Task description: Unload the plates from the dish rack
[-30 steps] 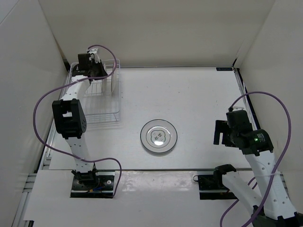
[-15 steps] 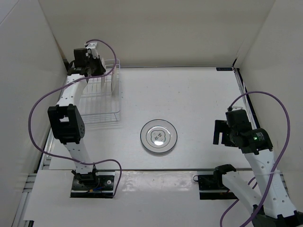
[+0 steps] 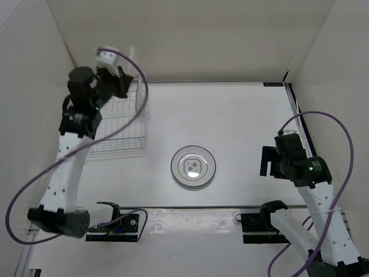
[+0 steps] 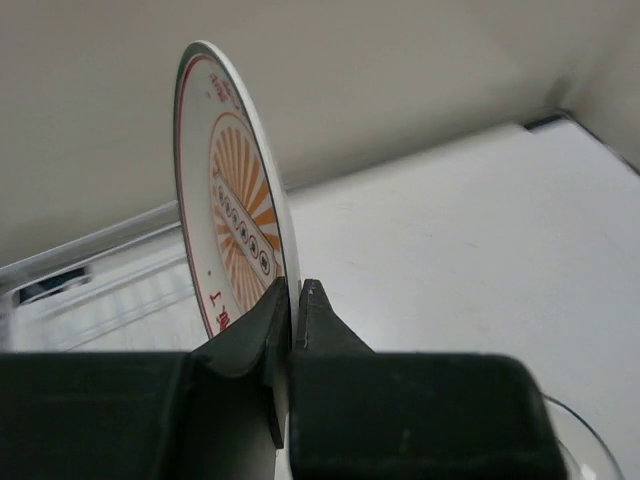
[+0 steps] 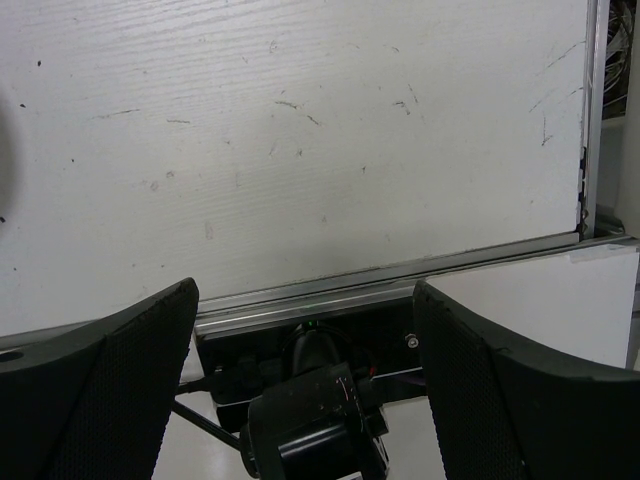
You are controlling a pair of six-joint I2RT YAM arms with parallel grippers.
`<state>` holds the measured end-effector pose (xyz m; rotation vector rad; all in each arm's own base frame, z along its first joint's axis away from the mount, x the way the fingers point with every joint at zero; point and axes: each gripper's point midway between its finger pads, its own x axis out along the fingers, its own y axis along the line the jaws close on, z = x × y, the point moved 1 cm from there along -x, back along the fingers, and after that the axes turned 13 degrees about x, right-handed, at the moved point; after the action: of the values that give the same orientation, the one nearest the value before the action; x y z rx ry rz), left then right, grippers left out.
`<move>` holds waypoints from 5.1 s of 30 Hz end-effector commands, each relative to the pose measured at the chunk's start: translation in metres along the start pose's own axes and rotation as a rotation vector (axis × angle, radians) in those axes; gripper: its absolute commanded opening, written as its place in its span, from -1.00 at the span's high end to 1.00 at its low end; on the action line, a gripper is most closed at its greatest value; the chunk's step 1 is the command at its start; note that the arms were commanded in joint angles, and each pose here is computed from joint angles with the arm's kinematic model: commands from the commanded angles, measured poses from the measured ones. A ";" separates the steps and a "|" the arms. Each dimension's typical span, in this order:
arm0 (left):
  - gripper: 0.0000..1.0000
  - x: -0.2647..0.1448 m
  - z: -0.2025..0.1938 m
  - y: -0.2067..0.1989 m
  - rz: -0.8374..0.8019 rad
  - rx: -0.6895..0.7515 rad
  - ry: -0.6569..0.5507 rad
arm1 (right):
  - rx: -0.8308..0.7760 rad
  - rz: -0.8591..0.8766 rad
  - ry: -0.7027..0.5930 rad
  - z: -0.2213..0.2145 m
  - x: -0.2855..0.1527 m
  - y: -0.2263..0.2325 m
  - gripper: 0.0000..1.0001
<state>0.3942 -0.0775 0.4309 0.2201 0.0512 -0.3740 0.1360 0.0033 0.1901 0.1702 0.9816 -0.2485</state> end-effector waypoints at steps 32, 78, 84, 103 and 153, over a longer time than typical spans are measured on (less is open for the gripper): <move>0.99 -0.215 -0.249 -0.228 -0.665 0.016 0.582 | -0.006 -0.040 0.019 0.005 0.011 0.002 -0.79; 0.95 -0.239 -0.394 -0.235 -0.151 0.424 0.997 | -0.005 -0.017 0.005 0.004 0.009 0.003 -0.79; 0.87 -0.241 -0.405 -0.246 -0.159 0.427 1.014 | -0.004 -0.014 0.007 0.004 0.008 0.004 -0.79; -0.39 -0.219 -0.398 -0.266 -0.121 0.530 0.982 | -0.001 -0.010 -0.010 0.005 0.006 0.003 -0.79; -1.00 -0.101 -0.142 -0.163 -0.162 0.051 0.360 | -0.003 0.005 -0.020 0.006 0.007 0.004 -0.79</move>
<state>0.2300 -0.1556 0.2536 0.3947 0.4195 -0.4464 0.1419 0.0054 0.1860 0.1710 0.9874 -0.2498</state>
